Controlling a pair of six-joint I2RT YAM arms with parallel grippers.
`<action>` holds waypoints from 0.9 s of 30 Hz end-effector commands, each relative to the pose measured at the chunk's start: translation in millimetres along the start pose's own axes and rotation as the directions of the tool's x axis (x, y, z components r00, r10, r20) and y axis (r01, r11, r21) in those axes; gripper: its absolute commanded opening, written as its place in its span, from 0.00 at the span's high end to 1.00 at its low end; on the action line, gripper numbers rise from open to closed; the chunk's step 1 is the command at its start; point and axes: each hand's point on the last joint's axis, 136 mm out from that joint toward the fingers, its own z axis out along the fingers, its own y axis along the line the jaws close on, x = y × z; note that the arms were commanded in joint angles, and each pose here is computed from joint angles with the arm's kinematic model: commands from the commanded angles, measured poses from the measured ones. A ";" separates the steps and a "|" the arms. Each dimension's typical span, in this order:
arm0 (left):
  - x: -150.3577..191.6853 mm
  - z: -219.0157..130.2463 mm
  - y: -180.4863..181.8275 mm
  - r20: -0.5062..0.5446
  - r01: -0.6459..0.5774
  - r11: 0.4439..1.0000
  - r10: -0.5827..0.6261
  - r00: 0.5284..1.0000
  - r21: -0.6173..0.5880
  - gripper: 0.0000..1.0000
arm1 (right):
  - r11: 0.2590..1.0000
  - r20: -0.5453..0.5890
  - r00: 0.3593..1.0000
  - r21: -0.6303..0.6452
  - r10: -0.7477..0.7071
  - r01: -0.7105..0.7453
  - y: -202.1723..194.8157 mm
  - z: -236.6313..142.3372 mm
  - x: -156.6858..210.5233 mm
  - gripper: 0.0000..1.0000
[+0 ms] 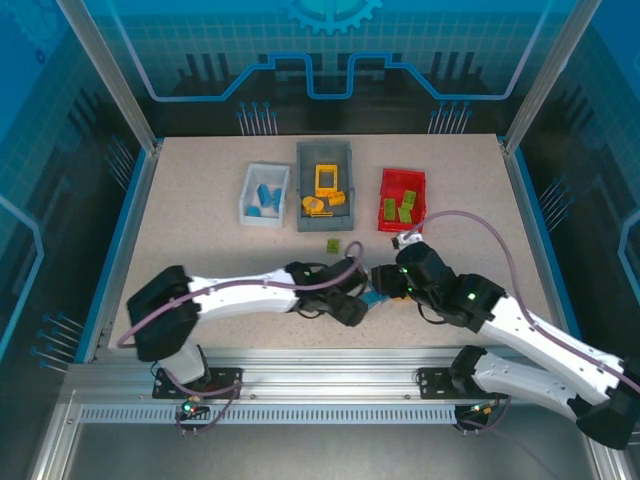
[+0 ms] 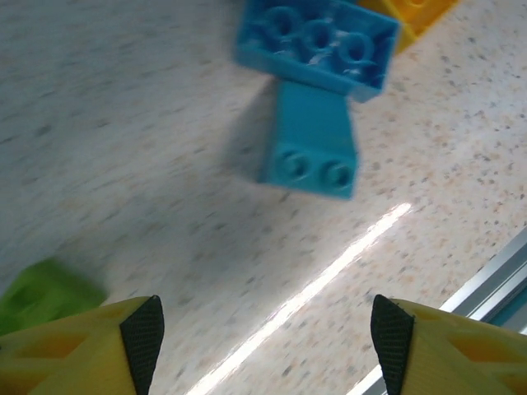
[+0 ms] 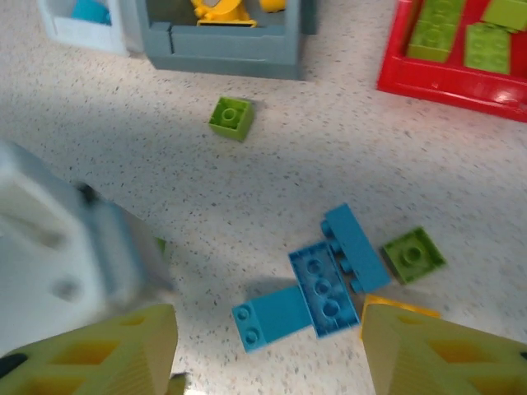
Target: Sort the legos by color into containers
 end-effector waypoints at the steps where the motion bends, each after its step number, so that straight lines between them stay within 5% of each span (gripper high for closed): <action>1: -23.7 10.5 -12.7 0.035 -0.146 0.989 0.147 0.988 -0.032 0.26 | 0.994 0.017 0.996 0.069 0.084 -0.085 -24.7 -28.8 -0.1 0.34; 12: -25.7 51.2 -12.4 -0.045 -0.205 0.975 0.202 0.978 -0.080 0.24 | 0.990 0.060 0.989 0.045 0.133 -0.136 -35.2 -58.3 -2.9 0.33; 22: -26.4 63.4 -14.3 -0.037 -0.199 0.977 0.197 0.980 -0.077 0.68 | 0.989 0.054 0.989 0.045 0.136 -0.138 -34.1 -54.0 -1.7 0.34; 27: -35.6 44.2 -12.2 0.015 -0.176 0.980 0.178 0.984 -0.087 0.73 | 0.993 0.037 0.992 0.022 0.118 -0.119 -28.7 -49.0 0.6 0.35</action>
